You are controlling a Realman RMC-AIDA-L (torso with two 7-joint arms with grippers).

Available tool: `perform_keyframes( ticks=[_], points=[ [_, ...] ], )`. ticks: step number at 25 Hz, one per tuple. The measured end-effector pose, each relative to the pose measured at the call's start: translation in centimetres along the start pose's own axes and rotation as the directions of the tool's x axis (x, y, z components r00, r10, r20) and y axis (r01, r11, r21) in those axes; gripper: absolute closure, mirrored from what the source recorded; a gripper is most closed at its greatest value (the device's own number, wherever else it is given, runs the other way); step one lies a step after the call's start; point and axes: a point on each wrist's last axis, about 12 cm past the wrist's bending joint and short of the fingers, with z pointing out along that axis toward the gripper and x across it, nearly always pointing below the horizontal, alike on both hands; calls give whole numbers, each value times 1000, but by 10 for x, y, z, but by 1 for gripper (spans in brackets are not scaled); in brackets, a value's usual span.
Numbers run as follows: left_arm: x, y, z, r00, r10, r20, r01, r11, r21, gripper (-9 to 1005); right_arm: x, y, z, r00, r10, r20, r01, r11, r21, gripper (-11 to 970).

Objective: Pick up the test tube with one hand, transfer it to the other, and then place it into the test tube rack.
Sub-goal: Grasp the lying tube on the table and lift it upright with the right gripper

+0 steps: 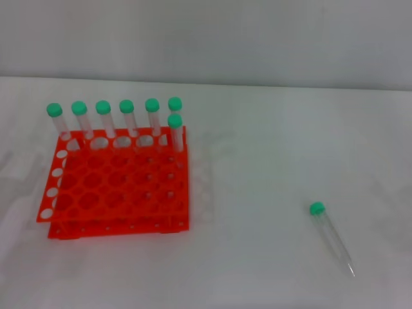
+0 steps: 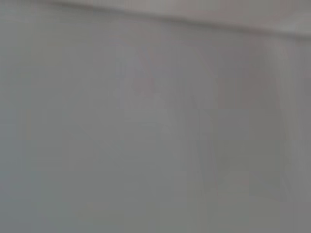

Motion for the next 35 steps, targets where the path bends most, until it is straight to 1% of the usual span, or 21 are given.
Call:
perform_keyframes(
  ticks=[3, 6, 10, 13, 14, 18, 22, 25, 30, 35],
  points=[
    [0, 0, -1, 1000, 0, -2, 0, 1000, -3, 274, -23, 9, 11, 992, -23, -121, 17, 999, -51, 120],
    [1, 1, -1, 1000, -2, -5, 2, 1000, -6, 274, -43, 20, 21, 971, -59, -231, 43, 996, -74, 120],
    [1, 1, -1, 1000, -2, -6, 2, 1000, -6, 274, -62, 38, 34, 906, -68, -417, 63, 998, -27, 120],
    [1, 1, -1, 1000, 0, -6, 0, 1000, -6, 274, -71, 54, 45, 840, -83, -536, 108, 994, 15, 121],
    [1, 1, -1, 1000, 1, -6, -1, 1000, -6, 274, -73, 63, 49, 815, -92, -573, 124, 992, 17, 121],
    [1, 1, -1, 1000, 2, -7, -2, 1000, -7, 274, -77, 92, 56, 745, -118, -656, 138, 990, -21, 123],
    [1, 1, -1, 1000, 5, -7, -5, 1000, -8, 274, -77, 117, 62, 710, -147, -689, 130, 989, -77, 131],
    [0, 2, -1, 1000, 7, -7, -7, 1000, -8, 274, -71, 133, 71, 684, -174, -709, 120, 985, -127, 138],
    [0, 2, 0, 1000, 8, -6, -8, 1000, -6, 275, -54, 150, 88, 662, -190, -725, 91, 981, -174, 148],
    [-1, 1, 2, 1000, 24, -7, -24, 1000, -2, 275, -41, 159, 103, 639, -177, -748, 56, 981, -184, 159]
  ],
)
